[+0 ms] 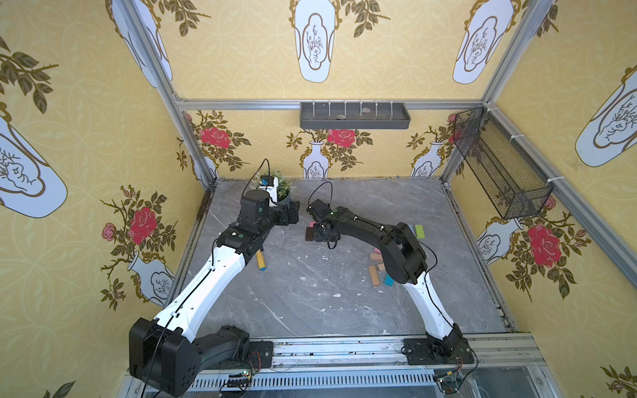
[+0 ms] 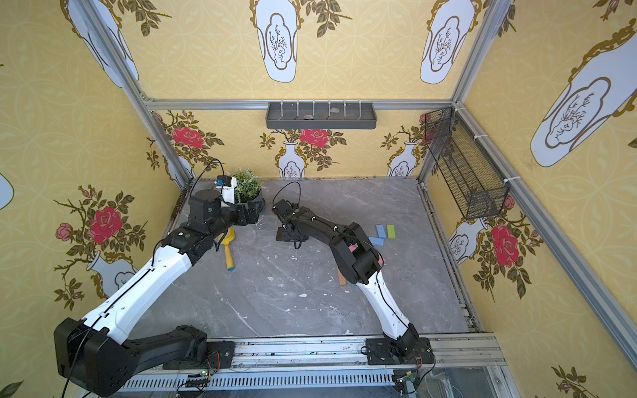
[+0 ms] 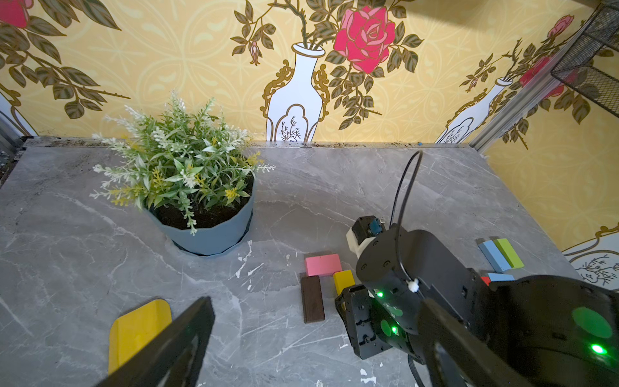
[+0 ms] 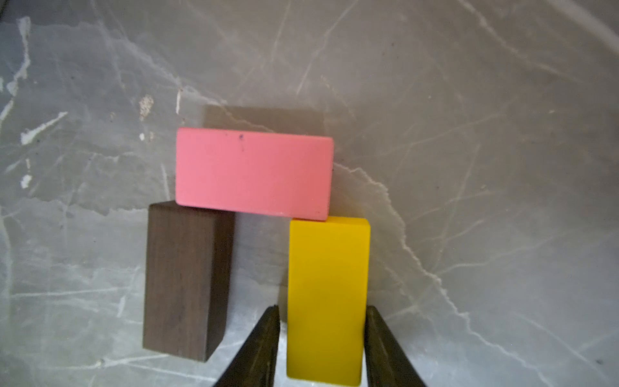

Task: Assemble the number 8 with building blocks
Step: Assemble the building block at the center of the board.

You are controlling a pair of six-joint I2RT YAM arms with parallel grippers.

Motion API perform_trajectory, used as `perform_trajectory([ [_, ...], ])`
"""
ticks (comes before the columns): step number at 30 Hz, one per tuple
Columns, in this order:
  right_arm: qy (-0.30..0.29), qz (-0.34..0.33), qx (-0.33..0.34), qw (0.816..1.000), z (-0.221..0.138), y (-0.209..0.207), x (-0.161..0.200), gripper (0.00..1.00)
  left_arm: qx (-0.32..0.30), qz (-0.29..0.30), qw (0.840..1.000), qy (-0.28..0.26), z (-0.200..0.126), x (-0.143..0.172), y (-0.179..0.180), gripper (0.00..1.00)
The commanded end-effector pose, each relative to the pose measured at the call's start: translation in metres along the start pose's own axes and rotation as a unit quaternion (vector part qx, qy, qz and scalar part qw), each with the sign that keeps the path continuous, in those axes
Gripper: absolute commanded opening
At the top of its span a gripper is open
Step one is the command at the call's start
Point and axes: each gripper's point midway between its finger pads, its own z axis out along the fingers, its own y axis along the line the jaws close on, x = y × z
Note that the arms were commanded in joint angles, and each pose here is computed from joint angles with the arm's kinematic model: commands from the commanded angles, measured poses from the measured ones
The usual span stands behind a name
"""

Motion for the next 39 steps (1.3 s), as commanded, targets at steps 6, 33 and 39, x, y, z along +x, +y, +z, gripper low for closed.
perform_trajectory([
  [6,0.036,0.006,0.011,0.999,0.006,-0.008,0.018,0.43,0.006,-0.002,1.000,-0.008,0.003,-0.003,-0.001,0.97],
  [33,-0.092,0.023,-0.044,0.995,-0.119,-0.013,-0.038,0.87,0.009,-0.002,1.000,-0.010,0.002,-0.004,-0.002,0.97],
  [39,-0.101,0.071,-0.008,0.992,-0.148,-0.089,-0.029,0.99,0.013,-0.003,1.000,-0.010,0.002,-0.004,-0.003,0.97],
])
